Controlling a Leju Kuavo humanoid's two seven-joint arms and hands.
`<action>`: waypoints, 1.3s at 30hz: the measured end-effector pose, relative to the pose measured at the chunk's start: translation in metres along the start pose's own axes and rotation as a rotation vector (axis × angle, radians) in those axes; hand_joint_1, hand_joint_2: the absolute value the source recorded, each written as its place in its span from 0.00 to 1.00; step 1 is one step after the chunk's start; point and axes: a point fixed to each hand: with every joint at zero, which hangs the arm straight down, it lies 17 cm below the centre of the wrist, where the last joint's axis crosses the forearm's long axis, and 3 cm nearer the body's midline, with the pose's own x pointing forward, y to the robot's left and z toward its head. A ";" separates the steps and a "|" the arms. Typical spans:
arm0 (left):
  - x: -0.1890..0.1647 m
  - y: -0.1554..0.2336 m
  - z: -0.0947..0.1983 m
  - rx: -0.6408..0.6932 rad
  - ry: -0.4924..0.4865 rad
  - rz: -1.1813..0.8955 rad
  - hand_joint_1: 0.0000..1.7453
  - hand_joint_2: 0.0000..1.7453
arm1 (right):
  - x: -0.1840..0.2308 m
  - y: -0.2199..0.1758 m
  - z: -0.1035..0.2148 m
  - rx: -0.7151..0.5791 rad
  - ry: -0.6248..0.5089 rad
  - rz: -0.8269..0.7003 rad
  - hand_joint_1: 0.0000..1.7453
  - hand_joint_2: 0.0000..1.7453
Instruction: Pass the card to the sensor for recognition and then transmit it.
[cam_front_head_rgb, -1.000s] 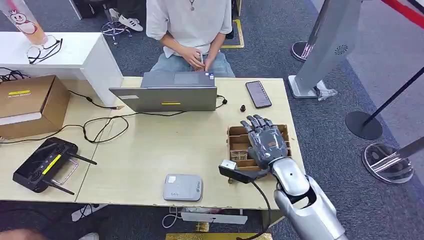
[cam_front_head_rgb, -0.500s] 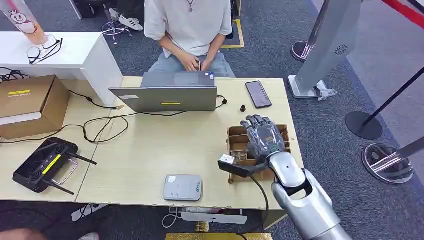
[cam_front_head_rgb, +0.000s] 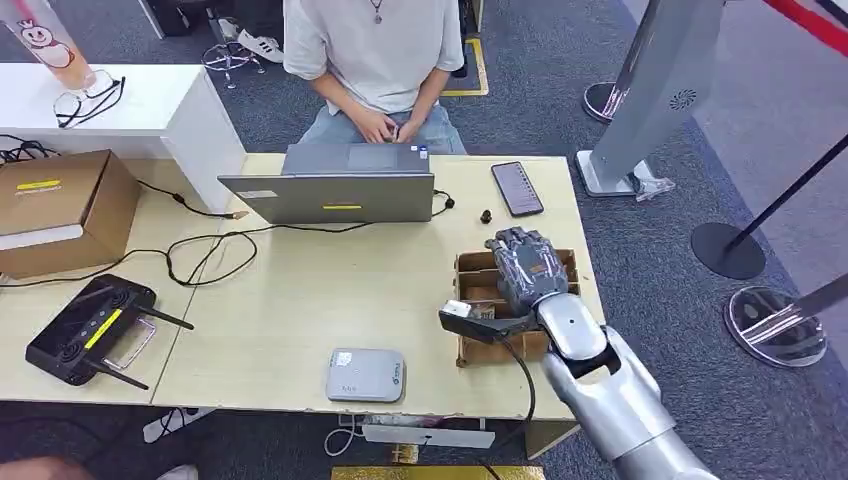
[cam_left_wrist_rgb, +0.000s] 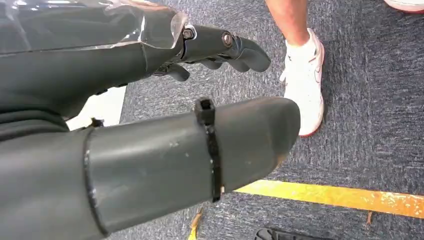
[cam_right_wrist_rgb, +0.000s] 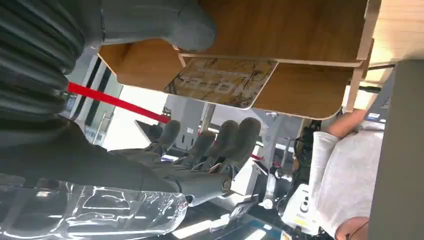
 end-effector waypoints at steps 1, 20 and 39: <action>0.000 0.000 0.000 0.000 0.000 0.001 0.00 0.00 | 0.000 0.000 0.000 -0.001 0.000 0.000 0.38 1.00; 0.001 0.001 0.000 0.002 -0.007 0.002 0.00 0.00 | 0.003 -0.004 0.005 -0.027 0.006 -0.019 0.39 1.00; 0.002 0.001 0.000 0.003 -0.010 0.001 0.00 0.00 | 0.001 -0.004 0.021 -0.046 0.022 -0.029 0.50 1.00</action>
